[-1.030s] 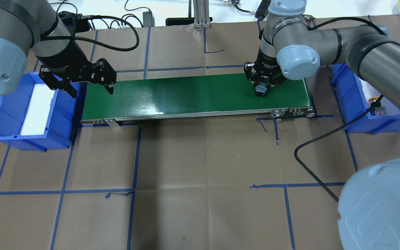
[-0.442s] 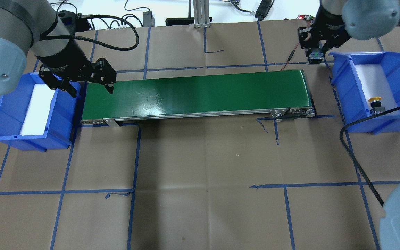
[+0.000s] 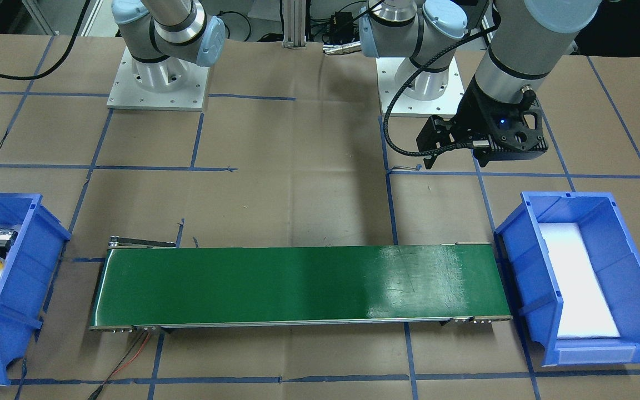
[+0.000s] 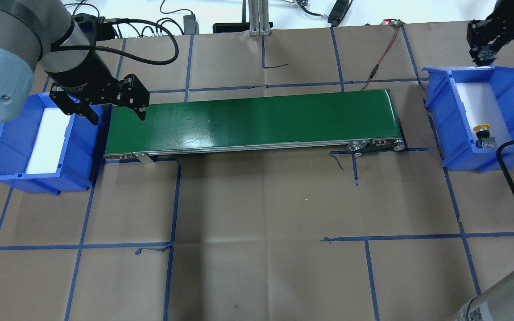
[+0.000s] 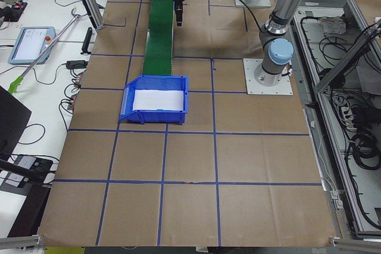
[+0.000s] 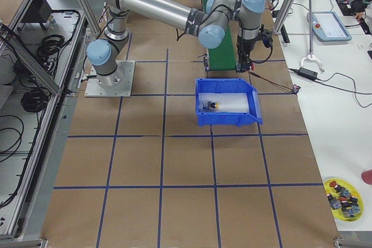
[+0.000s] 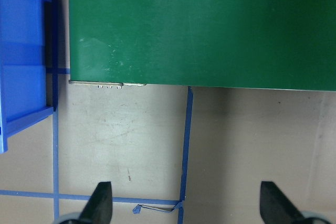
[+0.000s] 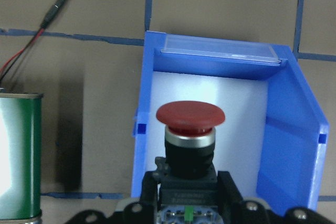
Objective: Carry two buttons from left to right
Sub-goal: 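Lift the red button with the right gripper and carry it into the bin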
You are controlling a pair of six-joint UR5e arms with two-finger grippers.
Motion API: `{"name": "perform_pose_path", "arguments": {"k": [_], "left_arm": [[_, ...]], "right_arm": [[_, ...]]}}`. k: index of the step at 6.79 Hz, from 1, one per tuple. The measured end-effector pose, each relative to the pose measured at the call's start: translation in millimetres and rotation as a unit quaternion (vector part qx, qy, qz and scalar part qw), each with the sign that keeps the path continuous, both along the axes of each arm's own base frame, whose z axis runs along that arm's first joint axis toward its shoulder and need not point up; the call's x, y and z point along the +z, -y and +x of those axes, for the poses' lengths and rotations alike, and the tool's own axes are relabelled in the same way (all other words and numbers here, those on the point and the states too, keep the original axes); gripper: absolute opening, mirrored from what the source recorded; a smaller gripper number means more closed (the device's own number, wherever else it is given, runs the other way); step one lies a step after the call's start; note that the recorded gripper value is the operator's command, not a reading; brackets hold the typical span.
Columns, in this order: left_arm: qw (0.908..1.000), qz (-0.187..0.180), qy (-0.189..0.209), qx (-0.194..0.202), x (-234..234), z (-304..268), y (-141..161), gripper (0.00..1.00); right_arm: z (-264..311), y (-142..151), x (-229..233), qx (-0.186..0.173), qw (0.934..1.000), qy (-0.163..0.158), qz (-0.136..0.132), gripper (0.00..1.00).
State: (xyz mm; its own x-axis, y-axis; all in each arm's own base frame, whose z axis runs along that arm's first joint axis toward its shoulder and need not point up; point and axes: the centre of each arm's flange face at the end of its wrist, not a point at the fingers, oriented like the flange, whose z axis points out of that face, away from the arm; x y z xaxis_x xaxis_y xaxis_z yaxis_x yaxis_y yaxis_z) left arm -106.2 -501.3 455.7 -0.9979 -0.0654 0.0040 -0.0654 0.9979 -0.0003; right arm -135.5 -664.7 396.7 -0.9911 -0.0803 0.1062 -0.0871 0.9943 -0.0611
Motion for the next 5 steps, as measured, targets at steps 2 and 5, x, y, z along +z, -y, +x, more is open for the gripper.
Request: {"name": "perform_pose_path", "arguments": {"k": [2,5], "left_arm": [[1.0000,0.000,0.000,0.000,-0.2,0.1,0.2,1.00],[1.0000,0.001,0.001,0.000,-0.6,0.1,0.4,1.00]], "right_arm": [[-39.6,6.4,-51.3,0.002,0.9992,0.014,0.037,0.05],[-60.4,9.8,-111.9,-0.008,0.9965,0.034,0.076,0.06]]}}
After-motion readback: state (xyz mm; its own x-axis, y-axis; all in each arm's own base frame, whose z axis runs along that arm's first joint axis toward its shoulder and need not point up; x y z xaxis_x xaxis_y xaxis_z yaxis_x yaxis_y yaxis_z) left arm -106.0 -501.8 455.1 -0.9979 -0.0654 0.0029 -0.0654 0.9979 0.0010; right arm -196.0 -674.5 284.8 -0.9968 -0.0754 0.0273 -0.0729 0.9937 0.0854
